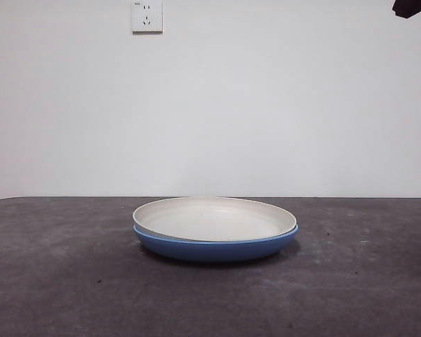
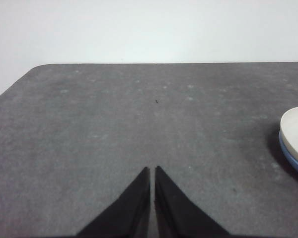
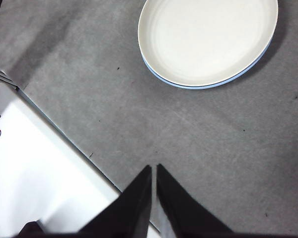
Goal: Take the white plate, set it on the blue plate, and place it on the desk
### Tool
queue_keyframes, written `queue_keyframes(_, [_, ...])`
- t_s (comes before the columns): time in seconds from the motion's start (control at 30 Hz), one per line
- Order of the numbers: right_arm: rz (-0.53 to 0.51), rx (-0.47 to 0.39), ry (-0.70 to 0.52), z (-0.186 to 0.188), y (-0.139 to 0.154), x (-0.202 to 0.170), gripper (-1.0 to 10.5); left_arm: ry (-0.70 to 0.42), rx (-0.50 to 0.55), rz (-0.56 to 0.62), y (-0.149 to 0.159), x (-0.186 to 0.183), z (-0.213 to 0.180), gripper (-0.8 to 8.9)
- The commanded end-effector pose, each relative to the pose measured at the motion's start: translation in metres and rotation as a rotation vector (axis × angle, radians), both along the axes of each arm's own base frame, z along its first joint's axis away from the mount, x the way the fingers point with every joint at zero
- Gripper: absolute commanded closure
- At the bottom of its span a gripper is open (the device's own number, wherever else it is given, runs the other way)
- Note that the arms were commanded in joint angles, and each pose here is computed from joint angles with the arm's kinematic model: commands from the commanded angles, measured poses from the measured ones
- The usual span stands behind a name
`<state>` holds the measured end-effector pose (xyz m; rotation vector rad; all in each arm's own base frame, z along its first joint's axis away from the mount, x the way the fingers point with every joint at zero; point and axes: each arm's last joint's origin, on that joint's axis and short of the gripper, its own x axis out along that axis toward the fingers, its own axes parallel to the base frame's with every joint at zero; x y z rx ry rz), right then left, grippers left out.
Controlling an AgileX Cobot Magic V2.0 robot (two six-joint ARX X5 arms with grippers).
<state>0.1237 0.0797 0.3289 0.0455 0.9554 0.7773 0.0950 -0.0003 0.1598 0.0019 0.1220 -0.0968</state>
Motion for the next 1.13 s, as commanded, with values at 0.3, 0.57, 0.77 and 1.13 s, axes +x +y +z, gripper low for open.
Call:
queue_keyframes(0.3, [0.016,0.008,-0.025,0.0053,0.0019,0.0013,9.3,0.050,-0.015,0.003,0.0002,0.0006,-0.0099,7.98])
queue_keyframes(0.57, [0.016,0.008,-0.025,0.0053,0.0019,0.0013,9.3,0.050,-0.015,0.003,0.0002,0.0006,-0.0099,7.98])
queue_keyframes(0.77, [0.016,0.008,-0.025,0.0053,0.0019,0.0013,9.3,0.050,-0.015,0.003,0.0002,0.0006,-0.0098,7.98])
queue_keyframes(1.13, [0.015,-0.010,-0.124,0.0098,-0.0039,0.0024,9.3,0.050,-0.015,0.003,0.0002,0.0006,-0.0098,7.98])
